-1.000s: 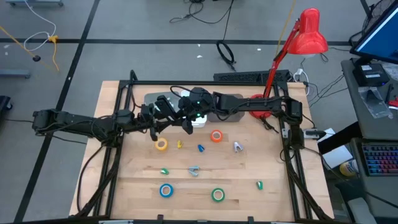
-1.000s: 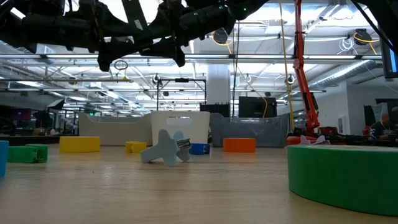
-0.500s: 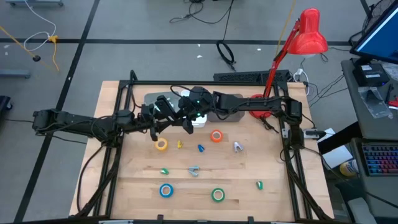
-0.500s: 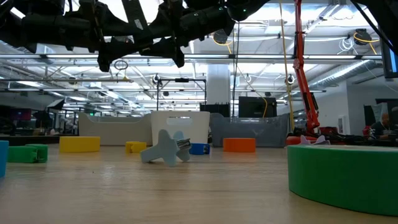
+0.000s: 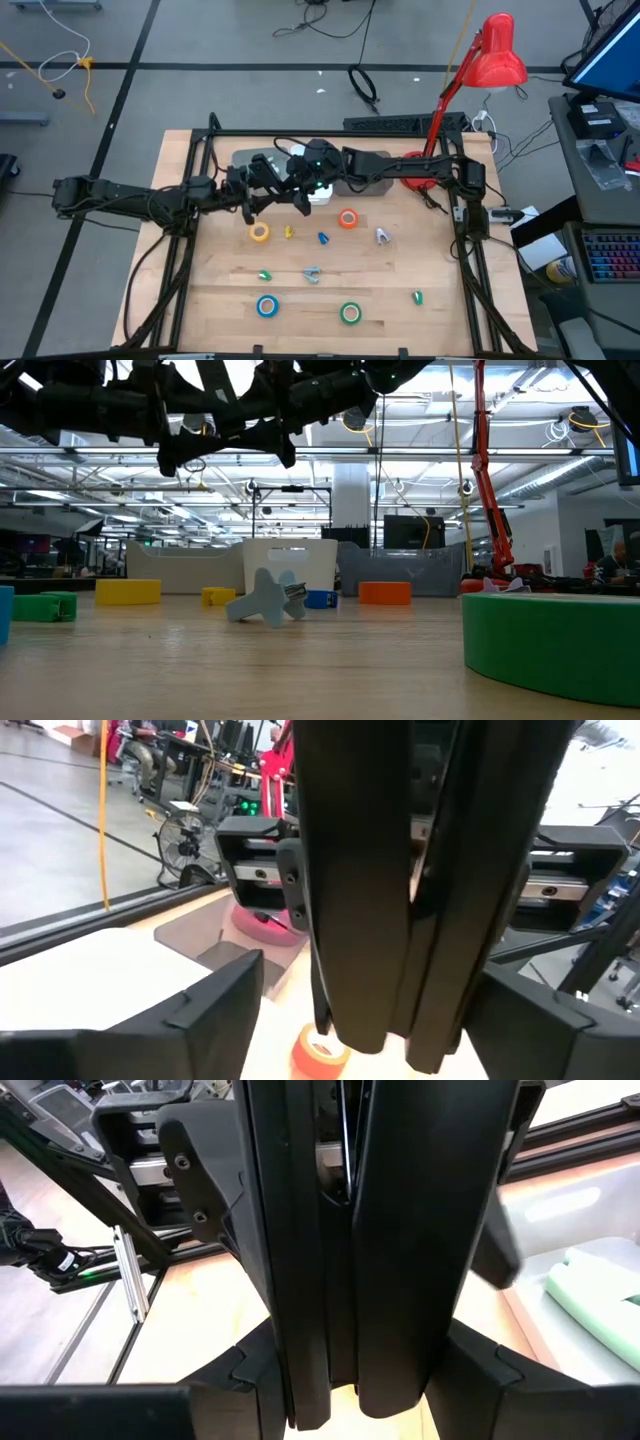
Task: Pick and place Stapler, Stapler remover, tape
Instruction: Put the black stapler into the gray bin
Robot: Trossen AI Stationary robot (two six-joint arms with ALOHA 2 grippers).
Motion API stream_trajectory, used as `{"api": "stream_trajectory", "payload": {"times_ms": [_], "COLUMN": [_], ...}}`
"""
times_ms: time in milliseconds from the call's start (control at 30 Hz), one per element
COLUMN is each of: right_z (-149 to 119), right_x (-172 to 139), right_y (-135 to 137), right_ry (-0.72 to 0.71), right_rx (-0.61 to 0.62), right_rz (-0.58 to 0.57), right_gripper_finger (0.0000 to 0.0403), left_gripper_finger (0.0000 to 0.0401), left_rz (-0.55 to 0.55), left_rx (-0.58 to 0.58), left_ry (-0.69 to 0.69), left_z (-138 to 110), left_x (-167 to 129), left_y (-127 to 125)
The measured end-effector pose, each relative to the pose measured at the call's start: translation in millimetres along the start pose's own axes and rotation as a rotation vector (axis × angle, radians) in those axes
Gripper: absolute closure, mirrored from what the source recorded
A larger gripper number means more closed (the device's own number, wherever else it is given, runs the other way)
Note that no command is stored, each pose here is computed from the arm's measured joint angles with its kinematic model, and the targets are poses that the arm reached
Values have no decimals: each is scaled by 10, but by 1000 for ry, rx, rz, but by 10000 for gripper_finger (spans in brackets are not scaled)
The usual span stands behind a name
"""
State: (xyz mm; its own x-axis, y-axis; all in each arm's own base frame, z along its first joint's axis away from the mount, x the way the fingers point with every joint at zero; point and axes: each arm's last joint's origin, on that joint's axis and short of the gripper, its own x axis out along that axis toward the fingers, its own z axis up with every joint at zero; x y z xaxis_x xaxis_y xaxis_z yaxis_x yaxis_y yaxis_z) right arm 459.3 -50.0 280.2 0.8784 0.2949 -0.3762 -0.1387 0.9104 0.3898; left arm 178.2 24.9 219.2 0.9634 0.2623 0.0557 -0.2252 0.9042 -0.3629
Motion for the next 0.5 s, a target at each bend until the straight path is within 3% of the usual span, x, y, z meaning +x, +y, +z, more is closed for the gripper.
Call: {"api": "stream_trajectory", "payload": {"times_ms": [133,267,500], "right_z": [1,5,9], "right_x": [2,2,11], "right_y": [3,7,24], "right_ry": [-1,0,-8], "right_rx": [-1,-2,3], "right_rz": [7,12,49], "right_gripper_finger": [237,237,237], "left_gripper_finger": [61,60,120], "left_rz": [-6,-13,-106], "left_rx": [32,35,-3], "left_ry": [-34,-57,-82], "left_z": [28,42,25], "left_x": [7,29,107], "left_y": [-7,-14,-42]}}
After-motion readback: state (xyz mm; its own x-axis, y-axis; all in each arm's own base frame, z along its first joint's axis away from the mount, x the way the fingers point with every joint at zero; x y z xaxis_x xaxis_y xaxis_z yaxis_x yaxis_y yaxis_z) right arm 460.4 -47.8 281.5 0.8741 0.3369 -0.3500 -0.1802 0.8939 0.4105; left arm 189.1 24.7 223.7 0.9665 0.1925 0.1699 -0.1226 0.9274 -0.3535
